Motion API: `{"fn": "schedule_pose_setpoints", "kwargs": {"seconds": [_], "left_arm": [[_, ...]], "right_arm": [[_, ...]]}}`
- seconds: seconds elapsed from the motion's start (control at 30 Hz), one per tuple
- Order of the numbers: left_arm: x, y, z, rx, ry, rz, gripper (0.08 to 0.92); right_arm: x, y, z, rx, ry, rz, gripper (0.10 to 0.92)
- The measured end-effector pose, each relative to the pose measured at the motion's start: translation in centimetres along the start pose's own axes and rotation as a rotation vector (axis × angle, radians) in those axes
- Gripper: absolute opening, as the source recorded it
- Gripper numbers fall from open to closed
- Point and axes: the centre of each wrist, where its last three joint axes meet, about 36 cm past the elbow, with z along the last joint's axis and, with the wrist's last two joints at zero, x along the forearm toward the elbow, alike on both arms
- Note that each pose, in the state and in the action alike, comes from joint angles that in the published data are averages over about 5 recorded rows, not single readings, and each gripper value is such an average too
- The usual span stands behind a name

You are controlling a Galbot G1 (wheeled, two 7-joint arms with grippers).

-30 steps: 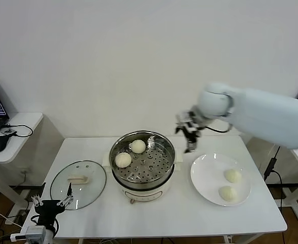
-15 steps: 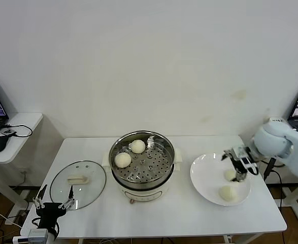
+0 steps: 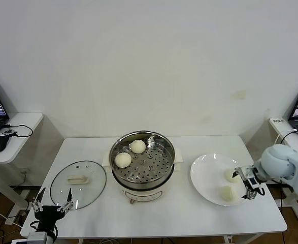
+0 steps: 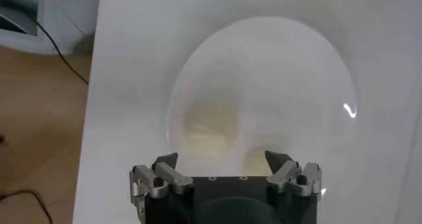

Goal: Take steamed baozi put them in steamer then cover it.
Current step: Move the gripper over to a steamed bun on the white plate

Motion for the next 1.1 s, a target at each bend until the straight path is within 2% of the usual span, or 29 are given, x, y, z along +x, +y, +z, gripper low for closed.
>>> {"fn": "schedule_pose_setpoints", "kwargs": {"seconds": [0.53,1.1], "left_arm": [[-0.3,0.3,0.2,-0.004,0.002,-0.010,0.823],[-0.3,0.3,0.3,-0.005,0.002,-0.012,0.823]], "right_arm": [[-4.0,0.0,0.3,-0.058,-0.012,-0.002,0.780],[-5.7,-0.7,-0.2,-0.121,-0.042,-0.020,0.634]]}}
